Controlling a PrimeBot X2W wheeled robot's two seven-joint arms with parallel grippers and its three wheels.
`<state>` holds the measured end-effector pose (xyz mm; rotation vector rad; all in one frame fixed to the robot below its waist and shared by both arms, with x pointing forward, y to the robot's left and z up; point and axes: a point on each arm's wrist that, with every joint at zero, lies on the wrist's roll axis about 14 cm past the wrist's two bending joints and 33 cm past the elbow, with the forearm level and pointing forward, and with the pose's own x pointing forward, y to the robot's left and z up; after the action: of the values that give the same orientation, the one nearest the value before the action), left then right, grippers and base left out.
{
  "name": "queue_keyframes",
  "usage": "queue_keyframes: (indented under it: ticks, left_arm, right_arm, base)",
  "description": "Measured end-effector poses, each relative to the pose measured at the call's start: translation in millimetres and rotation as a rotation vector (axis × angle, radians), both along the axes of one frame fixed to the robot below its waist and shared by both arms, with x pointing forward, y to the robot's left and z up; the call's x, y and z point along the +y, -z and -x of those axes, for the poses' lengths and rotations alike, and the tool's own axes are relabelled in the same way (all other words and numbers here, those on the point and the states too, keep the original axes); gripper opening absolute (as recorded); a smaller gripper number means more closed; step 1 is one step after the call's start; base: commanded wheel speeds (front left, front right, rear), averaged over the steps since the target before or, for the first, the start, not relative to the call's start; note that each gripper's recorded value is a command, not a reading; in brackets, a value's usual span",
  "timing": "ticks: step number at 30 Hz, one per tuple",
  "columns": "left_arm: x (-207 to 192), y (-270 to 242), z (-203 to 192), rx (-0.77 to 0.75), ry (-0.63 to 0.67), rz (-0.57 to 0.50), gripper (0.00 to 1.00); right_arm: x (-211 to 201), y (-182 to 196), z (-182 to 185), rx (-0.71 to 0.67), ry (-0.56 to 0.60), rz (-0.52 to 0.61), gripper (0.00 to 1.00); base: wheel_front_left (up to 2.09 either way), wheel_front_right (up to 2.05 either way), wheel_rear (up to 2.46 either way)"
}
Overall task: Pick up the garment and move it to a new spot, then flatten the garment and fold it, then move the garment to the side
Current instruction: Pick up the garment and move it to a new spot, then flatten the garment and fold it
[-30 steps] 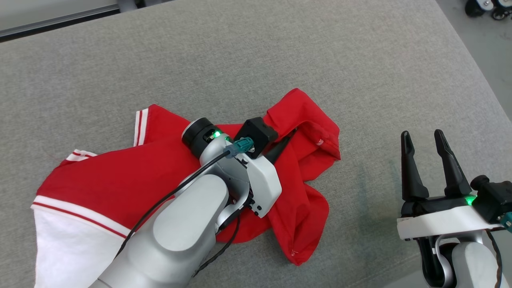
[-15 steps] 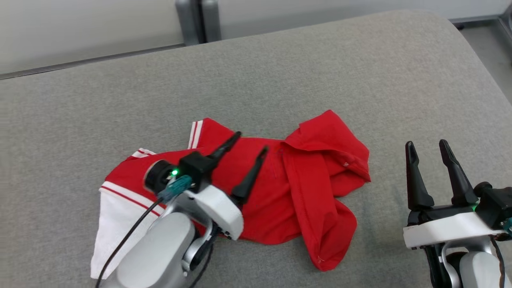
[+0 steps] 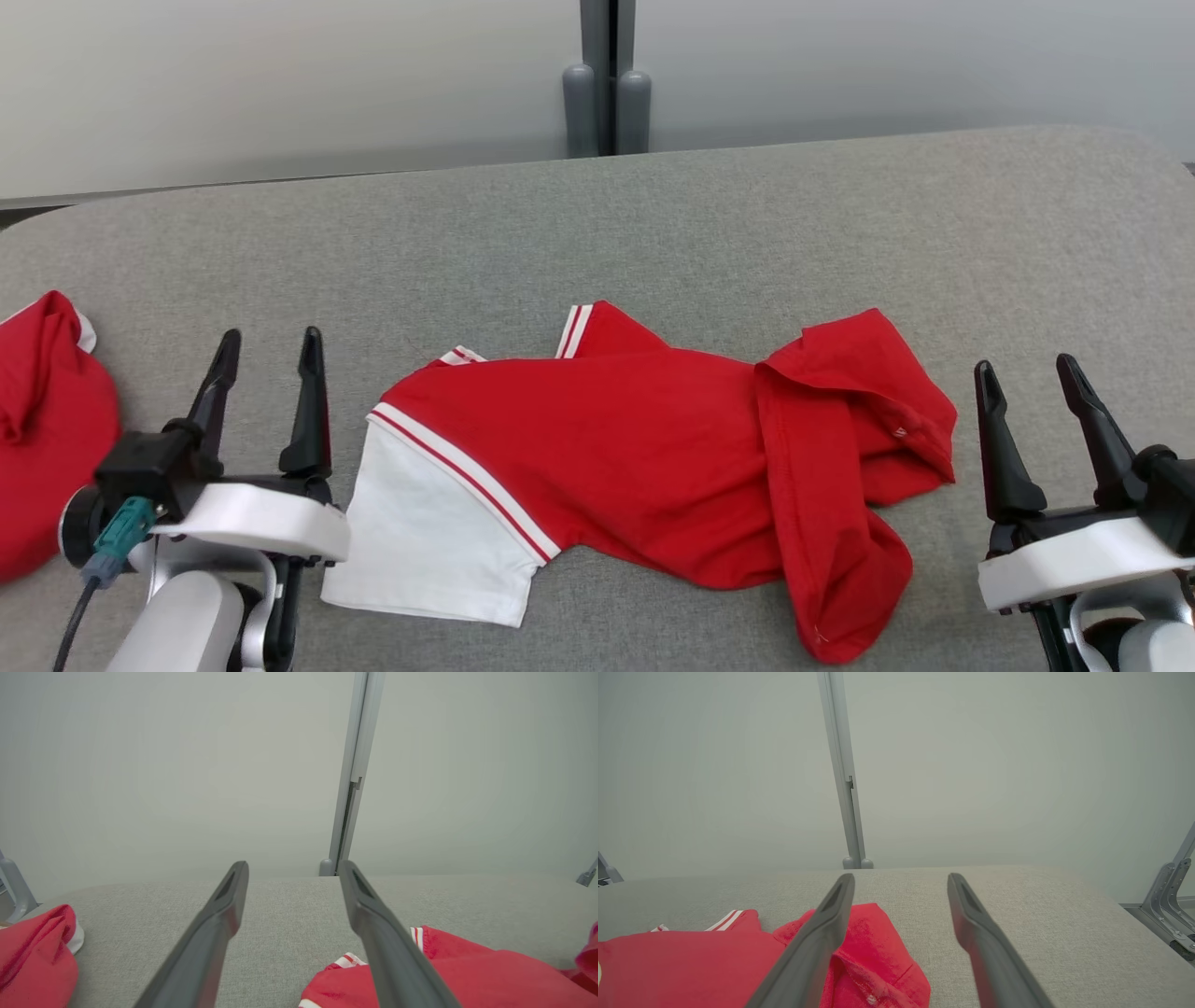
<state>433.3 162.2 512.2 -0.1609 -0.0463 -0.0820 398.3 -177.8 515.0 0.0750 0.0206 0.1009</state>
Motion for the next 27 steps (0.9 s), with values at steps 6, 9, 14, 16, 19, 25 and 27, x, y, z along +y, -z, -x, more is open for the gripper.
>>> queue_keyframes:
  ticks: [6, 9, 14, 16, 19, 25, 27]
  left_arm:
    - [28, -8, 29, -0.032, -0.047, -0.017, 1.0]
    - [30, -7, 42, -0.03, -0.046, -0.025, 1.0]
    - [28, -4, 62, -0.024, -0.033, -0.033, 1.0]
    - [27, -3, 68, -0.021, -0.031, -0.034, 1.0]
    - [27, -1, 75, -0.017, -0.029, -0.038, 1.0]
    - [28, 3, 82, 0.003, -0.031, -0.049, 1.0]
    - [28, 3, 82, 0.004, -0.031, -0.049, 1.0]
  right_arm:
    - [10, -4, 7, 0.007, -0.041, 0.023, 1.0]
    - [11, -3, 15, 0.017, -0.048, 0.029, 1.0]
    - [10, 1, 35, 0.043, -0.05, 0.037, 1.0]
    - [10, -1, 41, 0.042, -0.05, 0.038, 1.0]
    - [10, -1, 47, 0.047, -0.052, 0.04, 1.0]
    - [13, -3, 51, 0.047, -0.06, 0.041, 1.0]
    - [13, -3, 51, 0.046, -0.059, 0.041, 1.0]
  base:
    - [0.0, 0.0, 0.0]
    - [0.0, 0.0, 0.0]
    - [0.0, 0.0, 0.0]
    - [0.0, 0.0, 0.0]
    - [0.0, 0.0, 0.0]
    - [0.0, 0.0, 0.0]
    - [0.0, 0.0, 0.0]
